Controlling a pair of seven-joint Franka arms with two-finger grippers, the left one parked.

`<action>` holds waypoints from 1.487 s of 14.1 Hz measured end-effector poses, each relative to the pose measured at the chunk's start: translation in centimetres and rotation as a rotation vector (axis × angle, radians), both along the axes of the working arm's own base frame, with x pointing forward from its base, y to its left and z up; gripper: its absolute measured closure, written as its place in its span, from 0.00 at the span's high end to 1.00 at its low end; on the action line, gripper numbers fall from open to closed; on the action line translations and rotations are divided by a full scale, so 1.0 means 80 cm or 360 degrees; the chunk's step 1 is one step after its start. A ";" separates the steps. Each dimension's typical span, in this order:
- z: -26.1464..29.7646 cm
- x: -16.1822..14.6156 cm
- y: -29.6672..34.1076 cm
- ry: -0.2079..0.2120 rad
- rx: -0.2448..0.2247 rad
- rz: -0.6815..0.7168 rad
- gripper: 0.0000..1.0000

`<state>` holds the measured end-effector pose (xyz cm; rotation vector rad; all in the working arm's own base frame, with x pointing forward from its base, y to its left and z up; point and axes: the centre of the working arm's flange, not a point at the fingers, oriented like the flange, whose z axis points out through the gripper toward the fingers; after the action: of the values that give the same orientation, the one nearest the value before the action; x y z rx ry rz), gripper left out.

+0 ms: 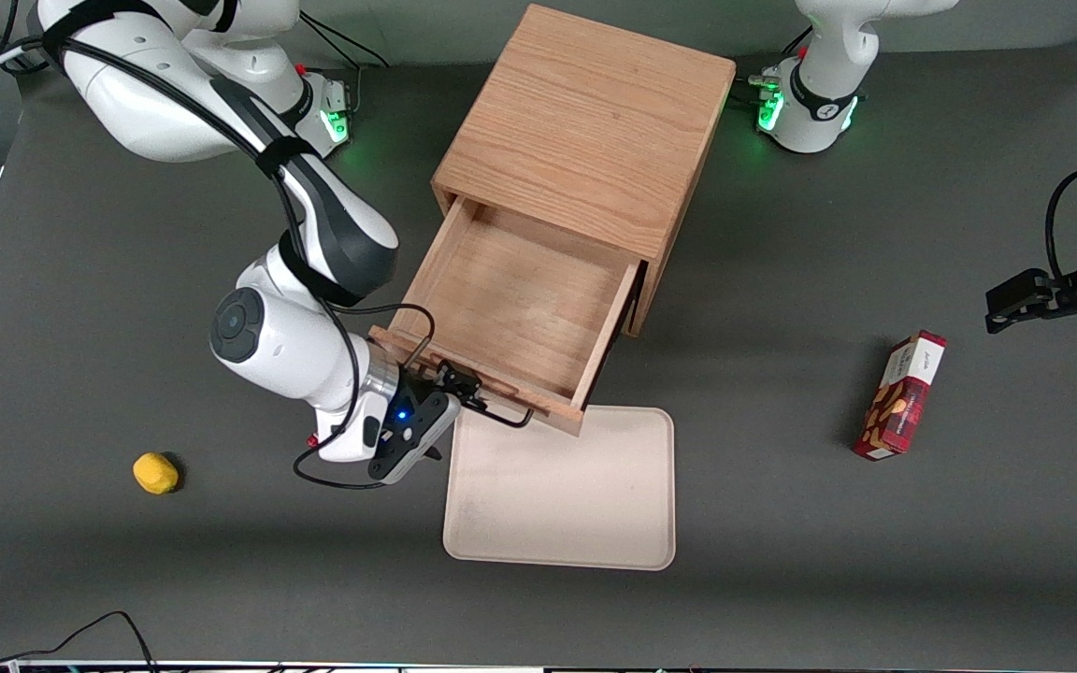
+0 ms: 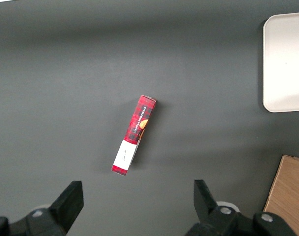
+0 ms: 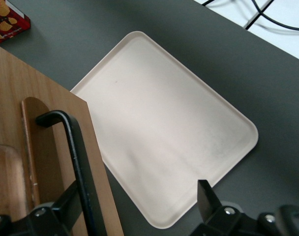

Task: Open upper drawer

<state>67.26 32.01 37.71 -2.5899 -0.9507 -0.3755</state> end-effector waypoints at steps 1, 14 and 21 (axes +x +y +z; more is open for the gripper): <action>0.000 0.002 -0.002 -0.0002 -0.0001 -0.0005 1.00; 0.164 -0.012 -0.044 0.0311 -0.0107 -0.0276 1.00; 0.259 -0.027 -0.212 0.0249 -0.0452 -0.0564 1.00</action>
<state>65.11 15.05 58.41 -3.0010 -0.5204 -0.1284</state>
